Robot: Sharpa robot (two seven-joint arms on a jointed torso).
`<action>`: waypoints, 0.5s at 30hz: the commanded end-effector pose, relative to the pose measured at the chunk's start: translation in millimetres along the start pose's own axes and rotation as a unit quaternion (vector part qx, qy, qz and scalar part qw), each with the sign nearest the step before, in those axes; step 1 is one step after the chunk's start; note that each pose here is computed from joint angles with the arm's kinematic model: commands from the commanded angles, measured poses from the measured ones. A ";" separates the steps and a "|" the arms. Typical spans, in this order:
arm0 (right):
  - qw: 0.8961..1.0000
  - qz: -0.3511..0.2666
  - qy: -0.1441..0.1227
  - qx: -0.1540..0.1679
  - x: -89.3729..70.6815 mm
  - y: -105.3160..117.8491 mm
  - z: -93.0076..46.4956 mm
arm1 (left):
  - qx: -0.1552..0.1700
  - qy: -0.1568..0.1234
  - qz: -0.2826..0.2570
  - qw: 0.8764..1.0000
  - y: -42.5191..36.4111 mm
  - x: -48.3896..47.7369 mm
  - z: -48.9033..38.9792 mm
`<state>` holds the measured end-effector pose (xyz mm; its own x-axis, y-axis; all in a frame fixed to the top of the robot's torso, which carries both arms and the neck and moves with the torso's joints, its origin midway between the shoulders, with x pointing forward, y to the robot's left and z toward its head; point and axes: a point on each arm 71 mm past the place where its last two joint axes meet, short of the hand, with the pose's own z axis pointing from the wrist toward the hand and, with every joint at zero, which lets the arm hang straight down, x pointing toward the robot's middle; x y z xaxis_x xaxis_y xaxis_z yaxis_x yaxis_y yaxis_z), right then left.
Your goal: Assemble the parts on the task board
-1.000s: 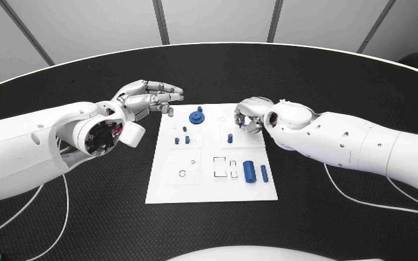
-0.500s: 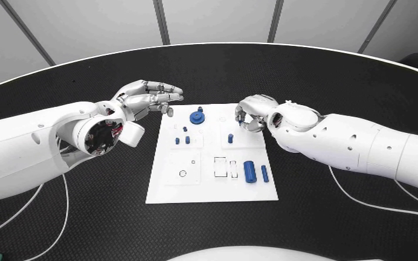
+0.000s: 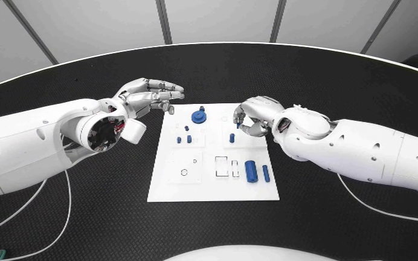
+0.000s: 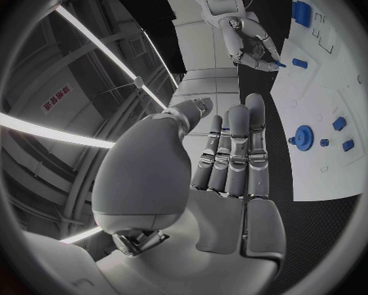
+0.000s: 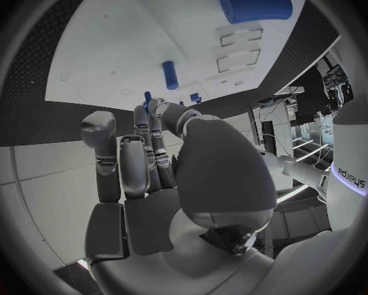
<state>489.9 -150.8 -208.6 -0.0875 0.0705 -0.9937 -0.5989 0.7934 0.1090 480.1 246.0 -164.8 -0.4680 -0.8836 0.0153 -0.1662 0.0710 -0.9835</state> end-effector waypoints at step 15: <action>0.994 0.040 -0.012 -0.100 -4.5 81.7 17.1 | -0.001 -0.004 0.001 1.000 0.4 -2.6 0.5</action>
<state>455.8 -81.9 -194.2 -0.1173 0.1451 -0.9824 -0.7311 0.6569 0.1843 481.5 248.5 -165.3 -0.4610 -0.8873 0.0125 -0.1677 0.0733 -0.9831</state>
